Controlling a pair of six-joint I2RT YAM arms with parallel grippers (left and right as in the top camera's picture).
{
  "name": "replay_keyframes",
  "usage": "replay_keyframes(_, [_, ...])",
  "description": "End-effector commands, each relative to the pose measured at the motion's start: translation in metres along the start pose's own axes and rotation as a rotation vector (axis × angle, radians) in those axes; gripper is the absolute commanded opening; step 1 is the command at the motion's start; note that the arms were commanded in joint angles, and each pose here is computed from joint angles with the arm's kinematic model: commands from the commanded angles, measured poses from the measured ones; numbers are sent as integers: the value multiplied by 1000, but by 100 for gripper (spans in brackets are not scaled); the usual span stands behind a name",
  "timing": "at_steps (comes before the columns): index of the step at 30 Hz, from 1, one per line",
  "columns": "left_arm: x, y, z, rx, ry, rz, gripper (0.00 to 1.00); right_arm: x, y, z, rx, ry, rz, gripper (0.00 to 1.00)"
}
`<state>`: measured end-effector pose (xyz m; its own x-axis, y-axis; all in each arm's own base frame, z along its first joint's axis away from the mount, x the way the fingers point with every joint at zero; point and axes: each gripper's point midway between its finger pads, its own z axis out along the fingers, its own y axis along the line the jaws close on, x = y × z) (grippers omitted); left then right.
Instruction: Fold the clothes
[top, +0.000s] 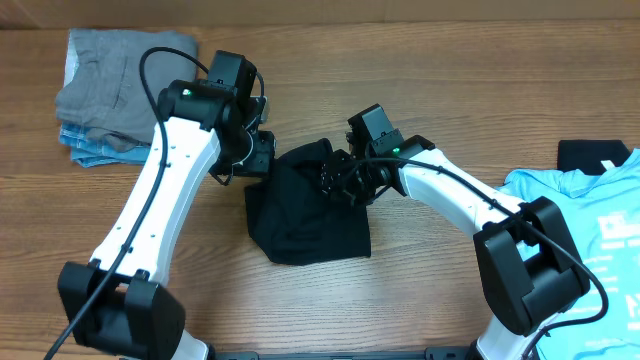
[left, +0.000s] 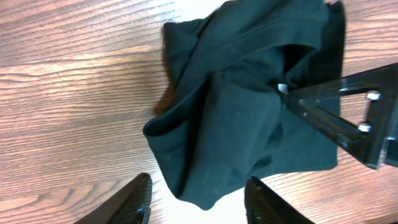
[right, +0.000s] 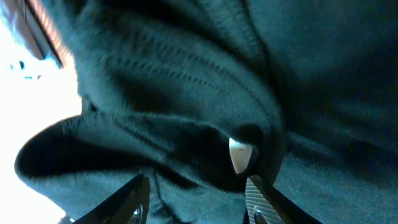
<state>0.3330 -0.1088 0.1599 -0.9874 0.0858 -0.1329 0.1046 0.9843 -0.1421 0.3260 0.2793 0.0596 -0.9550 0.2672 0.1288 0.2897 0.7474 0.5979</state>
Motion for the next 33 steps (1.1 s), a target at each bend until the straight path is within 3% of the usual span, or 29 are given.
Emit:
replay_keyframes(1, [3,1,21,2,67,26,48,-1,0,1,2,-10,94,56])
replay_keyframes(4, [1,3,36,-4,102,22,49,2,-3,1,16,-1,78,50])
replay_keyframes(5, [0,4,42,-5,110,21,49,4,-7,1,30,6,71,38])
replay_keyframes(6, [-2,4,48,-4,120,20,48,7,-14,1,58,15,57,33])
replay_keyframes(10, [-1,-24,67,155,167,90,34,9,-49,-10,185,36,49,32])
replay_keyframes(14, [3,-29,84,158,209,104,25,-5,-73,-32,224,28,67,27])
replay_keyframes(17, [10,-37,97,163,255,116,12,-20,-82,-61,215,1,55,26])
replay_keyframes(22, [42,-128,83,498,346,233,4,-32,-88,-88,195,-43,26,26])
replay_keyframes(25, [74,-162,83,500,404,360,4,-31,-90,-89,199,-36,6,26])
replay_keyframes(28, [101,-166,83,423,476,427,5,-29,-91,-89,204,-27,0,27])
replay_keyframes(30, [111,-164,77,398,518,426,6,-29,-90,-89,198,-21,-28,36])
replay_keyframes(31, [111,-163,73,397,520,424,21,-28,-88,-88,187,-16,-52,37])
replay_keyframes(33, [106,-162,66,399,502,420,35,-27,-84,-88,168,-6,-74,40])
